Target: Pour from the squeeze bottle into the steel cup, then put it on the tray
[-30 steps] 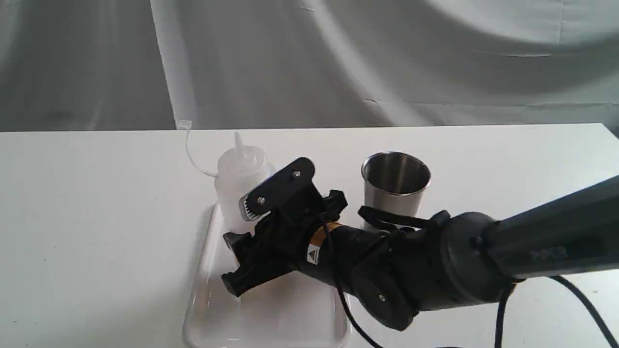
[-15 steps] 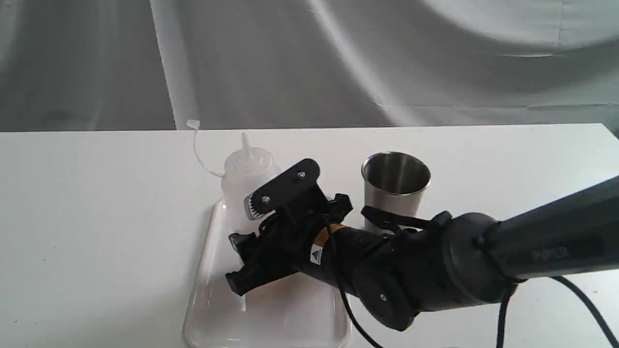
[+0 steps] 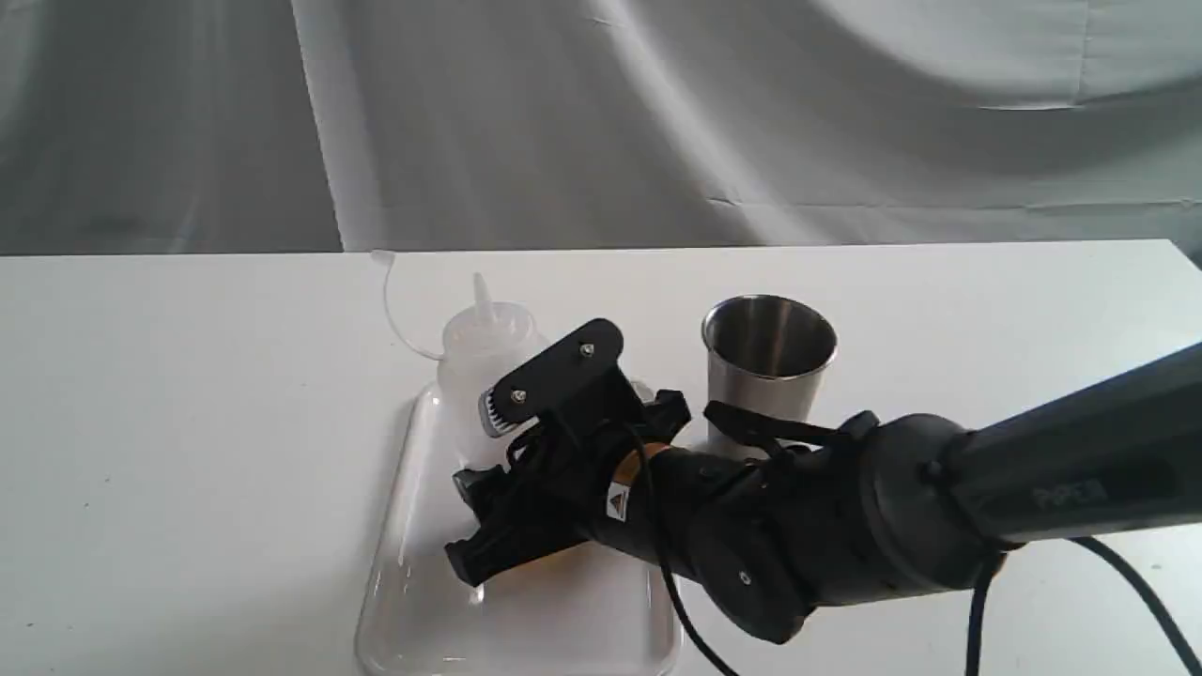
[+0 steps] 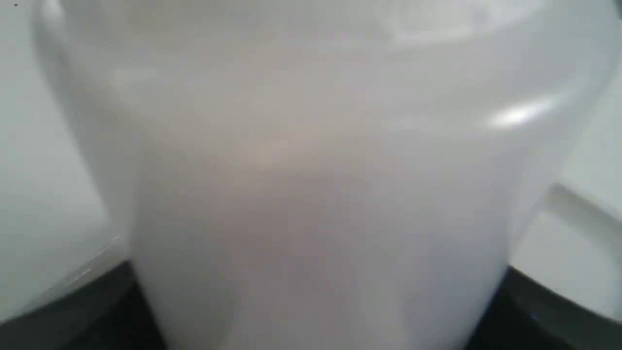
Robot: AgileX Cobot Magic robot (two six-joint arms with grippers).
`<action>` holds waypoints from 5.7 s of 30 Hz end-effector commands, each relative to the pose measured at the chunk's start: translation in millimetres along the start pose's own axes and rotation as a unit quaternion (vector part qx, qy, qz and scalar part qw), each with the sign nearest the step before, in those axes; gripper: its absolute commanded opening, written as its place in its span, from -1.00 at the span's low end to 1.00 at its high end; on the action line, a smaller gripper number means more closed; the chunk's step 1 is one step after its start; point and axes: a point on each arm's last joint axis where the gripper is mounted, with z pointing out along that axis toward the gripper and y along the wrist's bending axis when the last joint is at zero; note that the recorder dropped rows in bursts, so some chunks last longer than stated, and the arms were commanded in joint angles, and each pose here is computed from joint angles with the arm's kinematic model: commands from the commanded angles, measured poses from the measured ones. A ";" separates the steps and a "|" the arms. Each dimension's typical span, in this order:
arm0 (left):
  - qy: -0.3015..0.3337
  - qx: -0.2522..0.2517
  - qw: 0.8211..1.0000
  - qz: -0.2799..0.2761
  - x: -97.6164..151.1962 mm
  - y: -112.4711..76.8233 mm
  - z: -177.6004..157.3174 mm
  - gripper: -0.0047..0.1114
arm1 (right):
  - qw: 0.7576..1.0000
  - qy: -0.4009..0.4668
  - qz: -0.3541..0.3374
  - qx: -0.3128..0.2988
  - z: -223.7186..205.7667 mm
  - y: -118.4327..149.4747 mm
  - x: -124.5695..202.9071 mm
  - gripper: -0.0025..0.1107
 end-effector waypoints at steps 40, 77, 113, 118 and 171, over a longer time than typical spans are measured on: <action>-0.001 0.003 1.000 0.000 1.1 -0.4 -0.1 -0.78 | 1.000 -0.004 0.000 0.001 -2.3 -0.3 -4.1 0.43; -0.001 0.003 1.000 -0.002 1.1 -0.4 -0.1 -0.78 | 0.980 -0.190 -0.053 0.024 -151.2 -12.7 -144.9 0.56; -0.001 0.003 1.000 -0.002 1.1 -0.4 -0.1 -0.78 | 0.982 -0.183 -0.042 0.013 -324.0 -7.0 -57.7 -0.96; -0.001 0.003 1.000 -0.002 1.1 -0.4 -0.1 -0.78 | 0.982 -0.183 -0.039 0.013 -323.5 -6.9 -57.0 -0.96; -0.001 0.003 1.000 -0.002 1.1 -0.4 -0.1 -0.78 | 0.916 -0.205 0.008 0.344 -365.1 -32.3 102.6 -0.96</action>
